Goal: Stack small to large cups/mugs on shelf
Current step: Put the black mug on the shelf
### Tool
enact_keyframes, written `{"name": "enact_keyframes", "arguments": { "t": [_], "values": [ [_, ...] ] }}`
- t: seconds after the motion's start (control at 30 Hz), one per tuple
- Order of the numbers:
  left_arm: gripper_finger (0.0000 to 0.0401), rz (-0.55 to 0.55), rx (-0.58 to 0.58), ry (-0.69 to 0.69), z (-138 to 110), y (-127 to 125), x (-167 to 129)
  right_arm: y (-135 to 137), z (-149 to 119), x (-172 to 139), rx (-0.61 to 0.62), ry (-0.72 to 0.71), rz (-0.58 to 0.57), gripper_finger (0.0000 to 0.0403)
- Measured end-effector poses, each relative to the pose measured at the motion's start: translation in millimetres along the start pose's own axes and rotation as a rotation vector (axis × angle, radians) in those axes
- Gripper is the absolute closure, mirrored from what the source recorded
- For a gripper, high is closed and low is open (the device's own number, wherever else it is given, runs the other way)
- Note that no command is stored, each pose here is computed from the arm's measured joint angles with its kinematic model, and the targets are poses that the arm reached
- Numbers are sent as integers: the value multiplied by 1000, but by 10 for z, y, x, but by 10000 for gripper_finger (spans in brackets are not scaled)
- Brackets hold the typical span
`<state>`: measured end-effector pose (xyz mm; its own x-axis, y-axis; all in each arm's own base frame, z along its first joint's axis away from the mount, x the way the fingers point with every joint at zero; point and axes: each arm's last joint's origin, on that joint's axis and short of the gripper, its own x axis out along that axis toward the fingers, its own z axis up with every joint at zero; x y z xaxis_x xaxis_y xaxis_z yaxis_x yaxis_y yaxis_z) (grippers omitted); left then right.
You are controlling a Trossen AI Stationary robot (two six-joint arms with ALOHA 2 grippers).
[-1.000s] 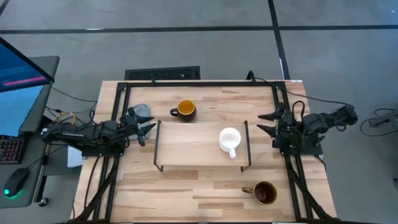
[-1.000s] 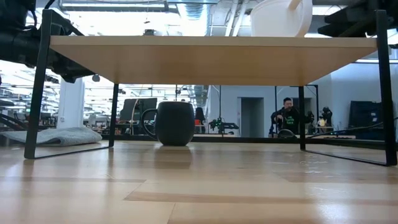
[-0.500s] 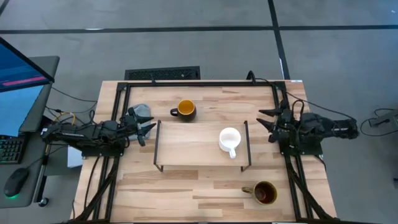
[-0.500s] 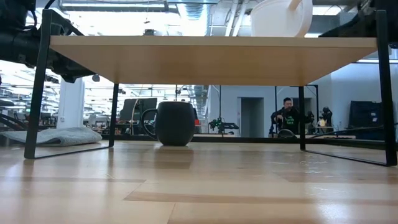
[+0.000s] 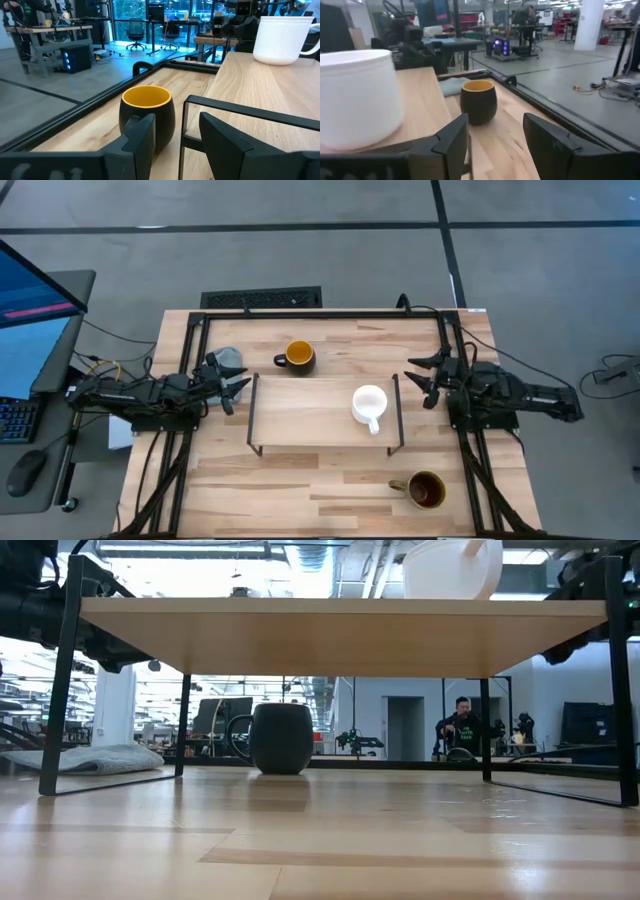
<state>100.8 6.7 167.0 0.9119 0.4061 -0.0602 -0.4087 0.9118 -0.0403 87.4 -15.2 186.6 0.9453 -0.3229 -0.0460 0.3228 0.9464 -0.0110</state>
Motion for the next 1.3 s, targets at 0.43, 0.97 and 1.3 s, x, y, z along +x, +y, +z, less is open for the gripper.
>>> {"name": "enact_keyframes", "arguments": {
  "t": [0.43,0.97,1.3],
  "values": [
    [255,93,0,-7,3,27,-2,-76,-165,94,60,-42,2,189],
    [271,126,-3,-194,635,78,-136,-105,-239,155,50,53,-24,189],
    [311,195,32,-56,1065,70,-19,-103,-287,190,46,112,-26,189]
  ]
}}
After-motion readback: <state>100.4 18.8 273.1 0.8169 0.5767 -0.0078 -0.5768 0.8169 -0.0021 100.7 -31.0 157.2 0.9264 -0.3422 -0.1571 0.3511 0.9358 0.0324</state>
